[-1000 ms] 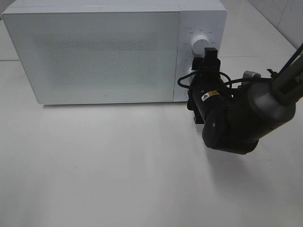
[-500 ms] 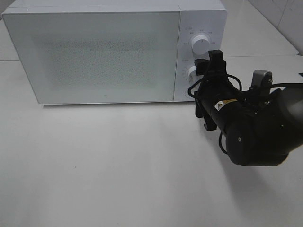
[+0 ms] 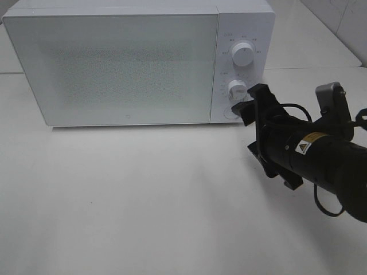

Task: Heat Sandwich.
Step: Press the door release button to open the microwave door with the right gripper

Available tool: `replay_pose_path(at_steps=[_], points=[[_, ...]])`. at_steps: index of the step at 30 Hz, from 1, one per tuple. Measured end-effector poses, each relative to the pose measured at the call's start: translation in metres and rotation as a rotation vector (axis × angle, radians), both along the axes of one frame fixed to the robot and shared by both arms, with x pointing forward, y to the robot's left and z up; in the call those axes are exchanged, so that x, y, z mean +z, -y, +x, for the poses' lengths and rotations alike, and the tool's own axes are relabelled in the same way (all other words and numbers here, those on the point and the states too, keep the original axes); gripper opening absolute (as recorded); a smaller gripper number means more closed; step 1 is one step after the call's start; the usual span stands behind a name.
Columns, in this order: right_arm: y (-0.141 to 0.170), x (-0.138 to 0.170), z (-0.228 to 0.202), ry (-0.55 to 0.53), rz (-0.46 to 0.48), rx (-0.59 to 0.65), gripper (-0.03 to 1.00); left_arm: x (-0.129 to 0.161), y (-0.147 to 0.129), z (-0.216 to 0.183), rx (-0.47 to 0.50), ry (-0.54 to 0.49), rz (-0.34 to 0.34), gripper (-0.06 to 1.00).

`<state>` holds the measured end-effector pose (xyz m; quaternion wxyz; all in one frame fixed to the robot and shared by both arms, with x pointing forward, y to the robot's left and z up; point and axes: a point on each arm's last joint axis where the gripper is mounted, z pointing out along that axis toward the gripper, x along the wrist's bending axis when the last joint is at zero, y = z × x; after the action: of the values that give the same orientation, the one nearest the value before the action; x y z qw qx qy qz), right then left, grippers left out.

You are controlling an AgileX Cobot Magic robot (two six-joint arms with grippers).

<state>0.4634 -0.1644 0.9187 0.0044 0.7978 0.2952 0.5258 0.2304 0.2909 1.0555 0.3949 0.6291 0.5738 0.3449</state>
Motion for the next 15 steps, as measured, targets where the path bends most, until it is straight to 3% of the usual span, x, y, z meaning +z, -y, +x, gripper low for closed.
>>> replay_pose_path(at_steps=[2,4,7,9,11,14,15], points=[[0.001,0.006,-0.009,-0.030,-0.142,0.114,0.75,0.000,0.000,0.000,0.000,0.000,0.000,0.99],[0.001,0.009,-0.011,-0.028,-0.194,0.155,0.75,0.000,0.000,0.000,0.000,0.000,0.000,0.99],[0.004,0.017,-0.023,-0.029,-0.387,0.330,0.75,0.000,0.000,0.000,0.000,0.000,0.000,0.99],[0.004,0.018,-0.025,-0.031,-0.424,0.368,0.75,0.000,0.000,0.000,0.000,0.000,0.000,0.99],[0.004,0.021,-0.034,-0.053,-0.551,0.523,0.75,0.000,0.000,0.000,0.000,0.000,0.000,0.99],[0.002,0.026,-0.037,-0.062,-0.607,0.613,0.75,0.000,0.000,0.000,0.000,0.000,0.000,0.99],[0.000,0.033,-0.039,-0.060,-0.658,0.704,0.75,0.000,0.000,0.000,0.000,0.000,0.000,0.99]])
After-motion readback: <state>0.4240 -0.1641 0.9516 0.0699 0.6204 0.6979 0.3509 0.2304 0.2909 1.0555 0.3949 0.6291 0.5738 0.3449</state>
